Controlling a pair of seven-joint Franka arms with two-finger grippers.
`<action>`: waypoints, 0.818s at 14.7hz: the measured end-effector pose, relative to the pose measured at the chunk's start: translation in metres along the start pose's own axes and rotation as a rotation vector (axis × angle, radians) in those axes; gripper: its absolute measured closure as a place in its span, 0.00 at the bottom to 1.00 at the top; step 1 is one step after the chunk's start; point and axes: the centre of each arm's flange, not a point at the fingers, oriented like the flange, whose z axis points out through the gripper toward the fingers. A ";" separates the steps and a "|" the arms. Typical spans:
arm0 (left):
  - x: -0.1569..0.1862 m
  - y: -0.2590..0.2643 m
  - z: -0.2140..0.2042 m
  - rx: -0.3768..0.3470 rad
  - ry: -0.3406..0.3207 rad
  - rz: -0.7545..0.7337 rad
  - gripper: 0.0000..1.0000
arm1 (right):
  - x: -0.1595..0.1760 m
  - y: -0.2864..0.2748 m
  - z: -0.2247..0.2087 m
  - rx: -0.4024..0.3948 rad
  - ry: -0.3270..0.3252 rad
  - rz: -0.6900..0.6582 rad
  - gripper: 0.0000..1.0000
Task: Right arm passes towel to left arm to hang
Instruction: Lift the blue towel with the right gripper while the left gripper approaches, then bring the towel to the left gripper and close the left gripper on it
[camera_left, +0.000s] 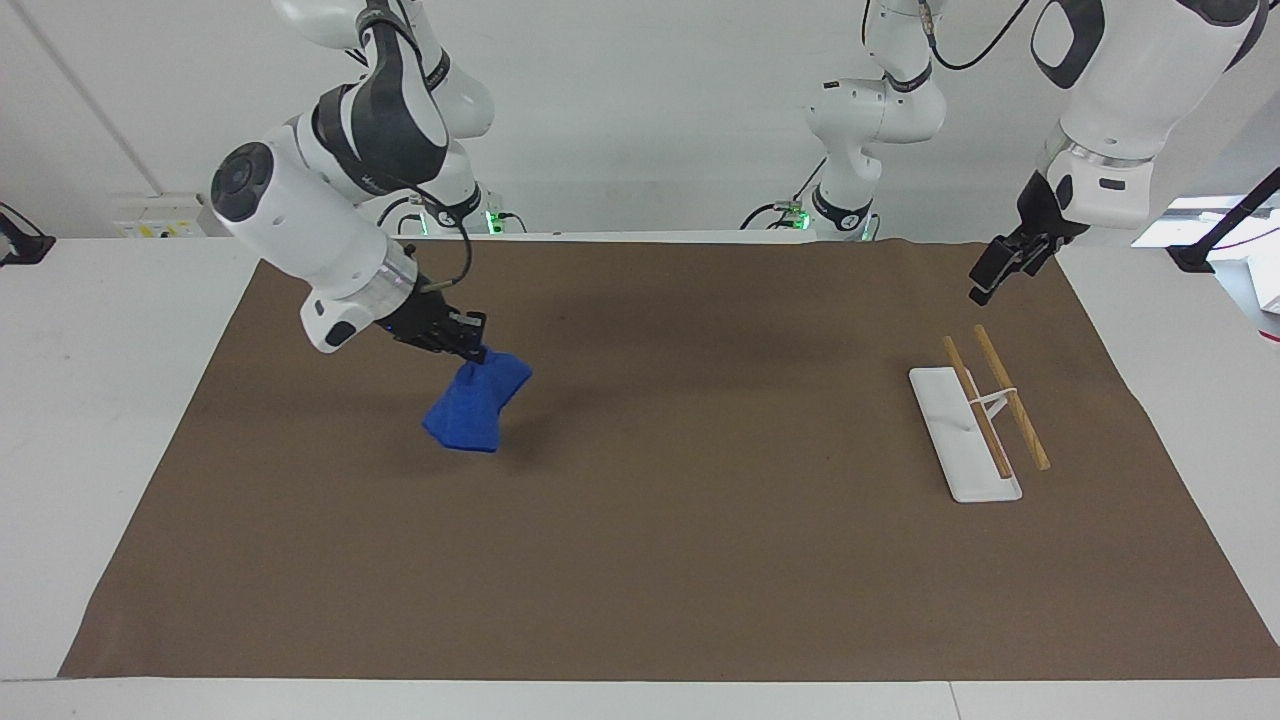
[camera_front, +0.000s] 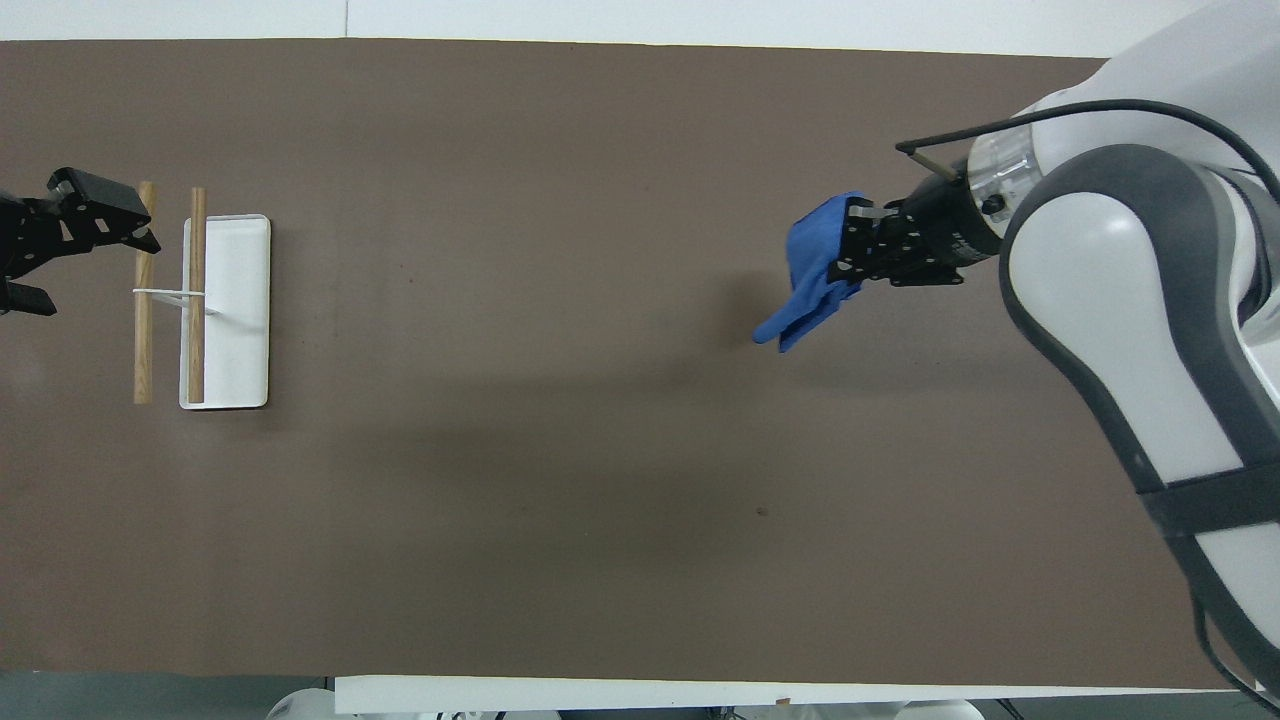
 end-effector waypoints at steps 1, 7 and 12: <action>-0.001 0.003 0.000 -0.006 0.007 -0.042 0.00 | -0.009 -0.020 0.005 0.064 -0.013 0.064 0.94; -0.026 0.055 0.011 -0.064 0.045 -0.318 0.00 | -0.042 -0.098 0.024 0.385 -0.140 0.426 0.94; -0.062 0.104 0.013 -0.132 0.026 -0.488 0.01 | -0.059 -0.133 0.043 0.553 -0.239 0.664 0.94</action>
